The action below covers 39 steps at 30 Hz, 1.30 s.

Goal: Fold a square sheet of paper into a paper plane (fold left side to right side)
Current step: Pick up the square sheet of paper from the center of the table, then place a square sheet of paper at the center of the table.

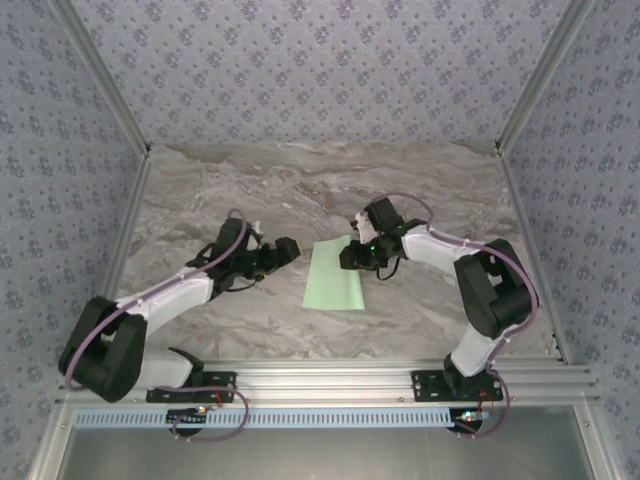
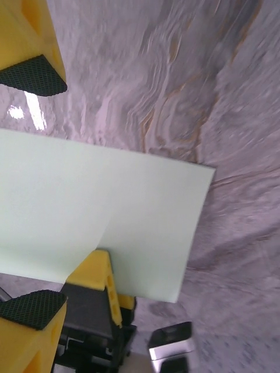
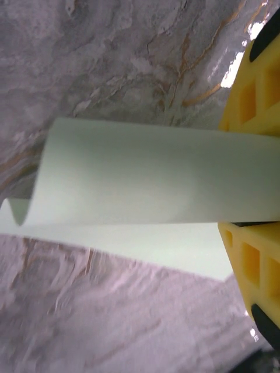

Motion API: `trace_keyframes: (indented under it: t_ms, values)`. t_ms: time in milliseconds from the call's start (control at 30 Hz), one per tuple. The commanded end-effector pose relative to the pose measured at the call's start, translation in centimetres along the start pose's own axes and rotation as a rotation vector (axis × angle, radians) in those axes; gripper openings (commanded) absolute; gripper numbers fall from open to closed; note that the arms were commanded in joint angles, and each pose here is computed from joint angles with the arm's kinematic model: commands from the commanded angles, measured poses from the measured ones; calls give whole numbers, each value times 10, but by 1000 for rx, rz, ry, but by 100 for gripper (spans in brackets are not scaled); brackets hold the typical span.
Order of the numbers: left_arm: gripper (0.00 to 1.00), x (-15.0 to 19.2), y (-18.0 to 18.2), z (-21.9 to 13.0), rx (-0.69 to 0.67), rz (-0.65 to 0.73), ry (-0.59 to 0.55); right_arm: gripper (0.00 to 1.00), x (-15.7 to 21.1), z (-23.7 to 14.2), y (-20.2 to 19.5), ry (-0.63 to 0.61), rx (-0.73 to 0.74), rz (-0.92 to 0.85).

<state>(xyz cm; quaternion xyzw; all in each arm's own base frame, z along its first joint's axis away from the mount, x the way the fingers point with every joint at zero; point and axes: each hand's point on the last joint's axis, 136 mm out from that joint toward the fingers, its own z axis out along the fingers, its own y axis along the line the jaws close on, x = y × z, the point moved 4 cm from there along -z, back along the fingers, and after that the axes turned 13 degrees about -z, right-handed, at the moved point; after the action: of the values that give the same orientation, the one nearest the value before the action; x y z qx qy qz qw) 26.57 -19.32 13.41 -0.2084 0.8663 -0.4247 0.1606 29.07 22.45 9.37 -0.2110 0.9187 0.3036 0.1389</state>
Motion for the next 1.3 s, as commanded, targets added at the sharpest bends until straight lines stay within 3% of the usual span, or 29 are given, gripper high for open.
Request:
trace_keyframes:
  t_ms: [0,133,400,767,1067,1267]
  values:
    - [91,-5,-13,-18,134,17,11,29,-14,-18,24,-102,-187,-39]
    - [93,-10,-37,-39,276,76,6,24,-25,-40,37,-196,-319,-77]
    - [95,-8,-91,-72,508,235,31,24,-43,-99,62,-347,-470,-147]
    - [96,2,-150,-107,684,445,61,24,-49,-194,128,-507,-584,-337]
    - [96,33,-187,-110,813,568,138,25,-47,-226,178,-553,-658,-473]
    - [84,43,-198,-111,847,599,161,25,-49,-226,179,-564,-652,-476]
